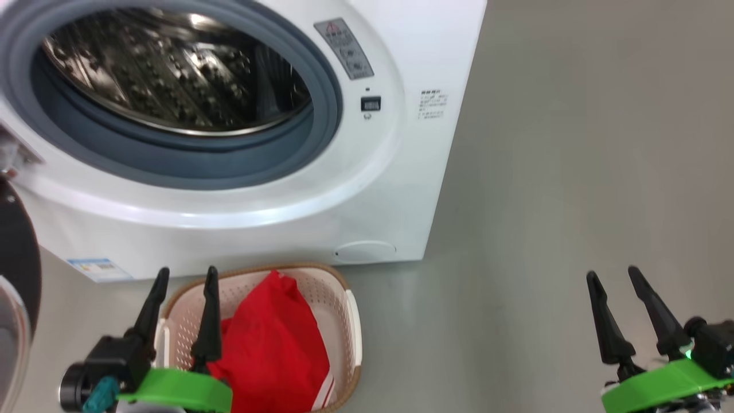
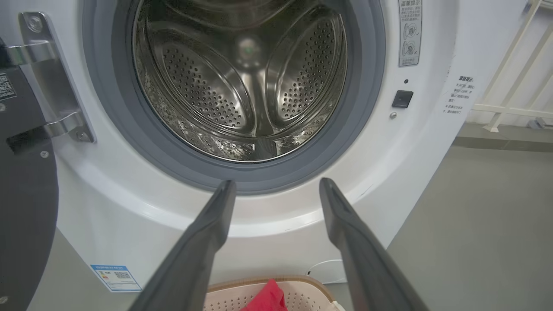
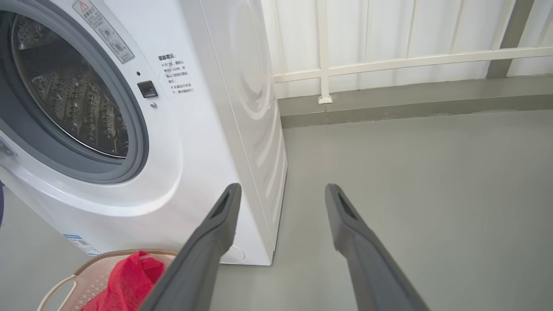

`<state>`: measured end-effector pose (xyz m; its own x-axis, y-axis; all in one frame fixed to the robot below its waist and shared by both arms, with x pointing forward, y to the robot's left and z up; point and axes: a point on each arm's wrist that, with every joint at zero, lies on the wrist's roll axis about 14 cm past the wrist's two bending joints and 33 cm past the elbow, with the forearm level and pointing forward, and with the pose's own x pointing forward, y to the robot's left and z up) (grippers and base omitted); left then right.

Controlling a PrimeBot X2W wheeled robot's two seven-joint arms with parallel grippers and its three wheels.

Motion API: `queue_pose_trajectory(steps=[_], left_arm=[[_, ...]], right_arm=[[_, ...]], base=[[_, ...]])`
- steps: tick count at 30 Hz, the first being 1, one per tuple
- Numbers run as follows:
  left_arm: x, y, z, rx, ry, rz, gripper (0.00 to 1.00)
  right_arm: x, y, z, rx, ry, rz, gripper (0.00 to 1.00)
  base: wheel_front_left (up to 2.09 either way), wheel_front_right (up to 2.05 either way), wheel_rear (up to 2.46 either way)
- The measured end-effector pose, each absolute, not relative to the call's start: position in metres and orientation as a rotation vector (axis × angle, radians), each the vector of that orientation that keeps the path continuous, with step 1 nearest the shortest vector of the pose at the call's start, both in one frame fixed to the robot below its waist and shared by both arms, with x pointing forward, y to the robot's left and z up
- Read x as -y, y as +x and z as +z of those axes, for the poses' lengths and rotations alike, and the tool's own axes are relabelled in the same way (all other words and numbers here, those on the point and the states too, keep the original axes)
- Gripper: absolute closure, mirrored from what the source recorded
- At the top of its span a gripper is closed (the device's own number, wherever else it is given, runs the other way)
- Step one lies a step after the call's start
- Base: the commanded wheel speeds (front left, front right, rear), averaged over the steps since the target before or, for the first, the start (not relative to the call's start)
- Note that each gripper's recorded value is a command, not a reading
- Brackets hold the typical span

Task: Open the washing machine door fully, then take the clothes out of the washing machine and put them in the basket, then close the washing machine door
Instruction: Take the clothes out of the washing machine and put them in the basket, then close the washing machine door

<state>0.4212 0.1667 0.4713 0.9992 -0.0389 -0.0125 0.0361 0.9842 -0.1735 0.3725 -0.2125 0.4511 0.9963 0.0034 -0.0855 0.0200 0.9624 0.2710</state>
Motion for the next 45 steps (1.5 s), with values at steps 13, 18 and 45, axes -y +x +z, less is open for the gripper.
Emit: queue_pose_trajectory(steps=[13, 18, 45], left_arm=[[-0.183, 0.364, 0.48, 0.005, -0.164, -0.008, 0.0], [-0.191, 0.35, 0.481, 0.009, -0.173, 0.015, 0.0], [-0.187, 0.354, 0.481, 0.007, -0.174, 0.006, 0.0]], right_arm=[[0.223, 0.328, 0.451, -0.089, 0.284, -0.058, 0.0], [0.227, 0.318, 0.451, -0.09, 0.281, -0.072, 0.0], [0.227, 0.32, 0.449, -0.094, 0.285, -0.079, 0.0]], base=[[0.0, 0.0, 0.0], [0.0, 0.0, 0.0], [-0.2, 0.2, 0.0]])
